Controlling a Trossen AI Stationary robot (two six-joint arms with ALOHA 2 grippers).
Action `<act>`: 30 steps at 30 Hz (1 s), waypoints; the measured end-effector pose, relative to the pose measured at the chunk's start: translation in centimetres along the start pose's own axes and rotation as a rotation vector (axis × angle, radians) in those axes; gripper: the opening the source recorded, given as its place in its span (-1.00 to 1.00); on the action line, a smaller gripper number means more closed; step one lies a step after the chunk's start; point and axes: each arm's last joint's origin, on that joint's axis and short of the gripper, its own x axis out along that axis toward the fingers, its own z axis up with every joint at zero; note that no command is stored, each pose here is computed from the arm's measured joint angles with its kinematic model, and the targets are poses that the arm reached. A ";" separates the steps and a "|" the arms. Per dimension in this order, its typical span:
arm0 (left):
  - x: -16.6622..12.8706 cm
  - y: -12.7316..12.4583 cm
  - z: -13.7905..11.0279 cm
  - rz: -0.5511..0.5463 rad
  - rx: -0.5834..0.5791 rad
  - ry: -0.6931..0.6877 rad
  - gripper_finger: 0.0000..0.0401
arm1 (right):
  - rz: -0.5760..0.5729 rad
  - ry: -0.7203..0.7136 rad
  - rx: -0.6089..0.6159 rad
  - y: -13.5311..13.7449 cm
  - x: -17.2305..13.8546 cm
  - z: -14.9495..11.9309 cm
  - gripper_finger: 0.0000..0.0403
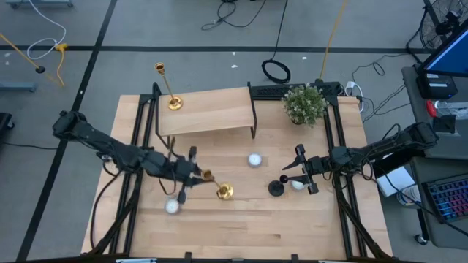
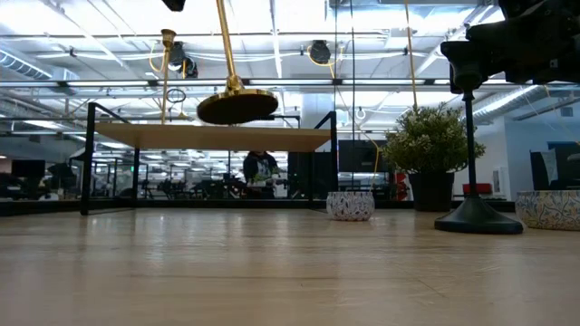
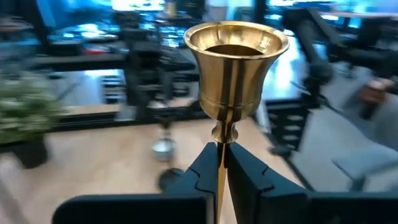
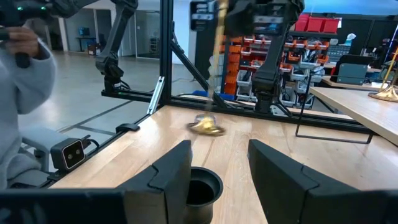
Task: Pick & Place candle stick holders
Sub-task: Put the gold candle holder on the shelf
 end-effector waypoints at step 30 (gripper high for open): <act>-5.2 7.9 3.6 0.558 0.060 -0.127 -0.93 | -0.005 0.000 0.000 0.0 0.0 0.0 -0.23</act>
